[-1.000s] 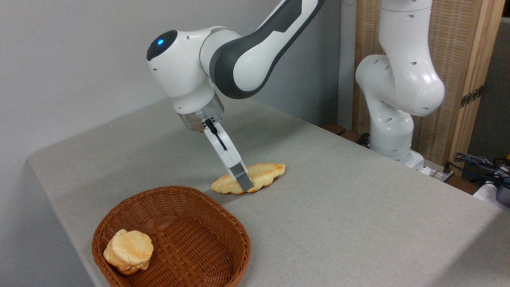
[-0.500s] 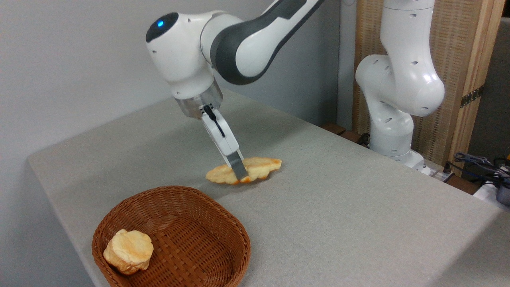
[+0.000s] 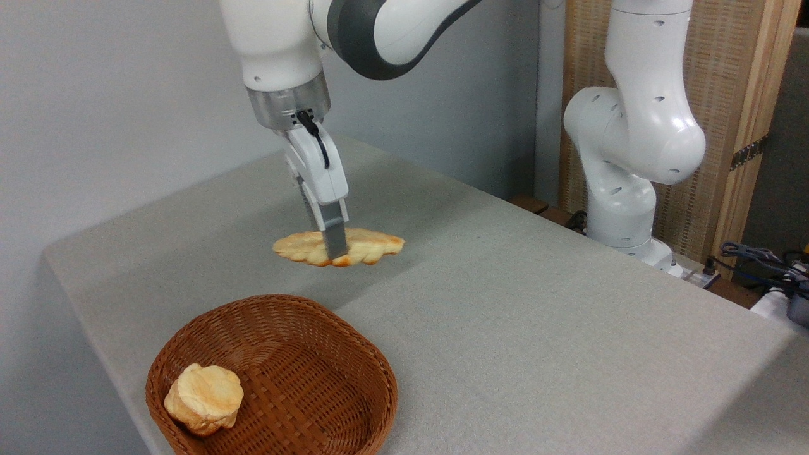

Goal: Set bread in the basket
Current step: 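Lift the held bread roll and carry it over the wicker basket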

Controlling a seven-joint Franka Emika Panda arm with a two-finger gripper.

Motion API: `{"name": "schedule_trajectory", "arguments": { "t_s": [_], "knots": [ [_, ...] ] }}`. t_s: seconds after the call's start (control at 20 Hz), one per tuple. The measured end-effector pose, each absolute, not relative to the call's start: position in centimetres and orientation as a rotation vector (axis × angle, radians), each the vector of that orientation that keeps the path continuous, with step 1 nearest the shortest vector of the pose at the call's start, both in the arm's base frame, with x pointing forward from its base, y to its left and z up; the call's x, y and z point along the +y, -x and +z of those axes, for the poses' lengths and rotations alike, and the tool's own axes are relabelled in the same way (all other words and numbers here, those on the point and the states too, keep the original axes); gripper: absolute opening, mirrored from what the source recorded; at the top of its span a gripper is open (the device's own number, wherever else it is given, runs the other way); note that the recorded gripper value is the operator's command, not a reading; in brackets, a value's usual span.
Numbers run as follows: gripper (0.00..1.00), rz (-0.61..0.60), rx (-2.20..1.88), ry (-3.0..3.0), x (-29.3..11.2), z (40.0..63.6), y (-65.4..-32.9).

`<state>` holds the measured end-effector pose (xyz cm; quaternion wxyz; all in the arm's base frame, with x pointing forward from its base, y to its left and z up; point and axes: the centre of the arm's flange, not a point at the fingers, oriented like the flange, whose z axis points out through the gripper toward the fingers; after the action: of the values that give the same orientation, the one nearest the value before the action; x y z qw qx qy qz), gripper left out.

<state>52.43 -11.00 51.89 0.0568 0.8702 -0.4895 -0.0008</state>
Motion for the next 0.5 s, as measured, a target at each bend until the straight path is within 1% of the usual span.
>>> {"name": "schedule_trajectory", "arguments": {
  "t_s": [0.05,0.2,0.3,0.45,0.5],
  "knots": [
    [0.52,0.033,-1.474,-2.653,-10.5,52.3,-52.8],
    [0.52,0.198,-1.416,-2.705,-8.5,53.6,-54.5],
    [0.52,0.298,-1.389,-2.727,-7.8,53.9,-55.5],
    [0.60,0.409,-1.342,-2.754,-6.7,53.9,-56.8],
    [0.64,0.450,-1.328,-2.761,-6.5,54.0,-57.1]
  ]
}}
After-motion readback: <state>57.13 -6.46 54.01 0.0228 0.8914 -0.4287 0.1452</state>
